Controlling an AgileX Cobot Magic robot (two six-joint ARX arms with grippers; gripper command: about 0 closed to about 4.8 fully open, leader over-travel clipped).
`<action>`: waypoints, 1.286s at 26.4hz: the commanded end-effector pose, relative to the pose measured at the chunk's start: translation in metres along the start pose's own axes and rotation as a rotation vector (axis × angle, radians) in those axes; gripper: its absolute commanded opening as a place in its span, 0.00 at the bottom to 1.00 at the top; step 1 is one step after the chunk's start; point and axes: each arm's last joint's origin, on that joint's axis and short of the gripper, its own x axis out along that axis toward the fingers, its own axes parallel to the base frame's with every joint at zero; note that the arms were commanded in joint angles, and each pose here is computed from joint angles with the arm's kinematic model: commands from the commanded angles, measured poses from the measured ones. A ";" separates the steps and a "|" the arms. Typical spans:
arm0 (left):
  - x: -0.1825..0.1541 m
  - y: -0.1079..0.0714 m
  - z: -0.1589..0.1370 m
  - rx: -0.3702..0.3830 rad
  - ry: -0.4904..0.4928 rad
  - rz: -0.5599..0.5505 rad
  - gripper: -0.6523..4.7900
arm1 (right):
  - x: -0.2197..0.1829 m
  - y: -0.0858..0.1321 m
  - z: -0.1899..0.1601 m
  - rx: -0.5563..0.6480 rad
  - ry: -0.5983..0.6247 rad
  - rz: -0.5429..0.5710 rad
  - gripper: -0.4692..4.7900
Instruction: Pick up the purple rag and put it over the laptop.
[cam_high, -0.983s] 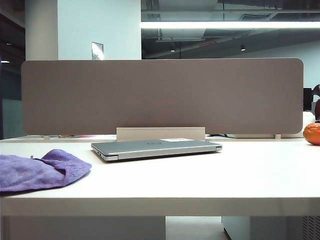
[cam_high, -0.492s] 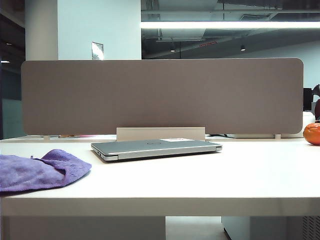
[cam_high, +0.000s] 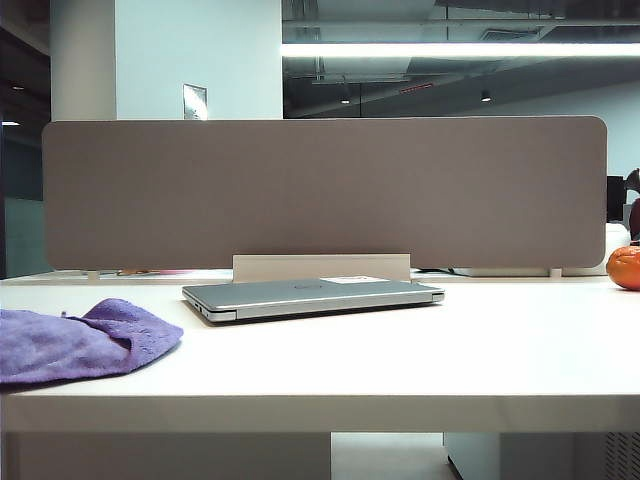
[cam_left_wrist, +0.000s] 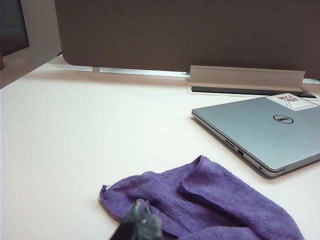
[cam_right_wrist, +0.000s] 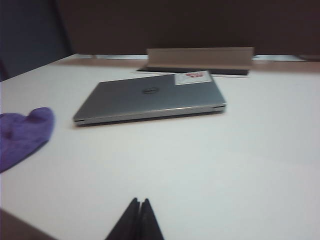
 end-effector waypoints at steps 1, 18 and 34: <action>0.000 0.000 0.002 -0.002 -0.011 -0.005 0.11 | 0.000 0.003 0.000 -0.005 -0.005 0.103 0.13; 0.000 0.000 0.002 -0.003 -0.012 -0.005 0.11 | -0.002 0.011 0.000 -0.006 0.018 0.380 0.13; -0.006 -0.007 0.031 -0.087 -0.111 -0.205 0.11 | -0.002 0.011 0.000 -0.003 0.019 0.378 0.13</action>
